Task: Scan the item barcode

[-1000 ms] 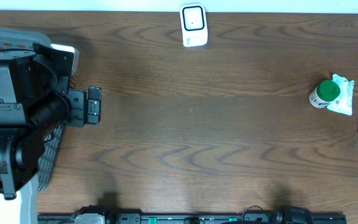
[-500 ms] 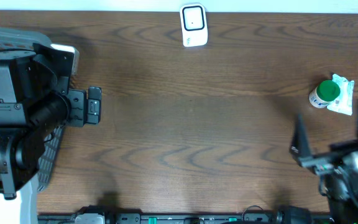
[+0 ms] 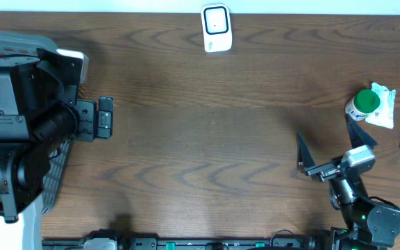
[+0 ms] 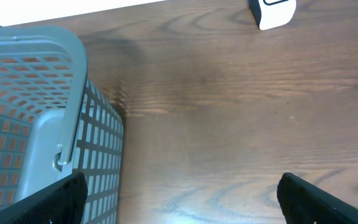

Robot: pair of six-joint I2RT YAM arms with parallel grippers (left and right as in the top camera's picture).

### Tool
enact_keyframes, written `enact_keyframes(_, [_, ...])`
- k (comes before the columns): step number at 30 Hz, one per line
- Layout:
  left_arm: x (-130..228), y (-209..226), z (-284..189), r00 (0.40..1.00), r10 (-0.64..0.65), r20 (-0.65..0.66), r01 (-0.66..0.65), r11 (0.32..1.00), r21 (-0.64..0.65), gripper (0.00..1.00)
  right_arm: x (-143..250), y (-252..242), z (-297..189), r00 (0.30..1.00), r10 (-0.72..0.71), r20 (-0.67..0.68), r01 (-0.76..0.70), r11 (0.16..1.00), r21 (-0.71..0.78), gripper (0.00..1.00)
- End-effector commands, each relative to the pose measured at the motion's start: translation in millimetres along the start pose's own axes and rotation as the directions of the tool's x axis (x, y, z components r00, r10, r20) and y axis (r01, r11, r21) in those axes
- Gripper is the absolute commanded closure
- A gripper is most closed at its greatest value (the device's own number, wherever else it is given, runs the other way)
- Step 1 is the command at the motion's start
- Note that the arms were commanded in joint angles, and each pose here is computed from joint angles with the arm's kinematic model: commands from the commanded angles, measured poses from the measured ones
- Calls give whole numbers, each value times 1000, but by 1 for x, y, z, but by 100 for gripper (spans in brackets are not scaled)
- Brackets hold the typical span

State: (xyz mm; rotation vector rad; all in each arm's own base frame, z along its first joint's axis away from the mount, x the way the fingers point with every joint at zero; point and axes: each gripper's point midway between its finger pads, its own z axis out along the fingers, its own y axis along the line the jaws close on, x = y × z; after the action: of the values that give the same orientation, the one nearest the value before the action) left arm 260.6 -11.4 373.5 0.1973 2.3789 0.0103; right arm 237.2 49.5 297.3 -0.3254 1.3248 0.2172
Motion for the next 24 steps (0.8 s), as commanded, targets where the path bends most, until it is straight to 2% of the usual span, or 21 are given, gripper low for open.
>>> enact_keyframes(1, [0,3,-1,1000,-13,2,13,1000,-16,2,13,5,-1,999,-34,-18,33,999,-25,1])
enact_keyframes(15, [0,3,-1,1000,-13,2,13,1000,-16,2,69,7,-4,991,-51,-120,48,998,-34,1])
enact_keyframes(24, [0,3,-1,1000,-13,2,13,1000,-16,2,77,7,-6,989,-58,-135,54,998,-36,1])
